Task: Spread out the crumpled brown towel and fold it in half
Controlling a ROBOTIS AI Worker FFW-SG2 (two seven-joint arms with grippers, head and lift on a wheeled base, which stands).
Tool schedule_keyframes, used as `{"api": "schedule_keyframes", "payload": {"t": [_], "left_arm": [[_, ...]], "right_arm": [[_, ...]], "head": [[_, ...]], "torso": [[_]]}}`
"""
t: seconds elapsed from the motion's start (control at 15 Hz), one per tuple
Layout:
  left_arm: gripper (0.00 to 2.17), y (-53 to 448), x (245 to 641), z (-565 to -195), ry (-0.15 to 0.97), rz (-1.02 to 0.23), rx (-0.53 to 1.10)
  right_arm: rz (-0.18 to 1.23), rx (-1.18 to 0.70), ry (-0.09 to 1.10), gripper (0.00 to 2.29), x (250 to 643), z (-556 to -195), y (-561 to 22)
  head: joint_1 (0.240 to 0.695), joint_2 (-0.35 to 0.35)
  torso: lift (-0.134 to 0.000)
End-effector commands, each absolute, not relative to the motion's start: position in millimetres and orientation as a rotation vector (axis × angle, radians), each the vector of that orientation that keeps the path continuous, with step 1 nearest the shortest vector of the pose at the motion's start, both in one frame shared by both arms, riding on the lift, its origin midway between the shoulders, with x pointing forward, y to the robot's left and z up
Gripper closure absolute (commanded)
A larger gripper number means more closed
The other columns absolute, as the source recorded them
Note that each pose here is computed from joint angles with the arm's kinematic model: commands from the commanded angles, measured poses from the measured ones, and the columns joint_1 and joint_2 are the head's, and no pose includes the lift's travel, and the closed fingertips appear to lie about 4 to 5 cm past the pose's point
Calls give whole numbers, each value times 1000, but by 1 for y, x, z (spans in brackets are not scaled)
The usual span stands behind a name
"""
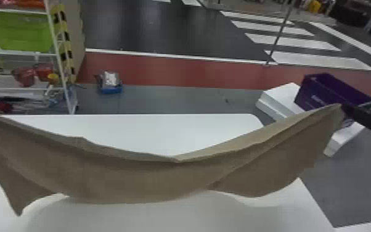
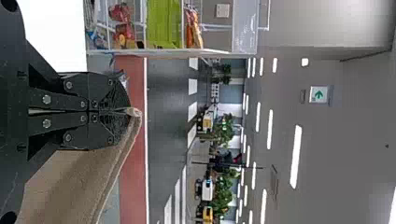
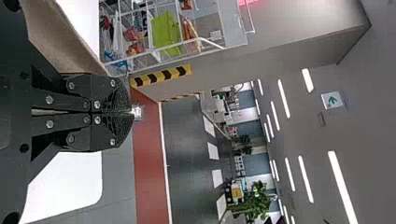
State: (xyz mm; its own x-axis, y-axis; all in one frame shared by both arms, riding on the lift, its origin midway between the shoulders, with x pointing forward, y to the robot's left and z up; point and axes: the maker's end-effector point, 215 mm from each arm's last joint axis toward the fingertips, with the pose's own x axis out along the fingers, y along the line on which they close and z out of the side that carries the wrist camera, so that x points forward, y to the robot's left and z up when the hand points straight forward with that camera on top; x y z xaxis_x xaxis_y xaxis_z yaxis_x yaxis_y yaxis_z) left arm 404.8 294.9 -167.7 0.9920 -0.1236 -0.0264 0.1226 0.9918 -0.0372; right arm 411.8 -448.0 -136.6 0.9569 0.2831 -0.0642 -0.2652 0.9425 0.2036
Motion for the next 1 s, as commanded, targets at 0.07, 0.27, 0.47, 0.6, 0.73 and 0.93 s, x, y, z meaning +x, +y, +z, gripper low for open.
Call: {"api": "schedule_keyframes", "payload": {"t": [0.07,0.27,0.47,0.6,0.73,0.93], "left_arm": [[1882,313,381,-158,25,-120,-84],[1882,321,363,-160,63,-180,-168],[1882,336,351,-153,68,-176,-174],[1882,345,343,-142,48,-183,-189],[1882,348,332,-137,57,-209,-225],[1882,353,327,-133,58,-210,-234]], "right_arm": [[294,234,82,1453,381,-128,-441],[300,263,62,1453,360,-120,-440],[307,304,50,1453,341,-113,-447],[320,334,46,1453,328,-110,-447],[333,374,39,1453,312,-105,-447],[332,413,59,1453,298,-106,-449]], "head": [[607,-208],[630,-198],[649,-190],[659,-185],[663,-181],[677,-183]], "torso": [[-123],[-123],[-123],[-123],[-123],[-123]]}}
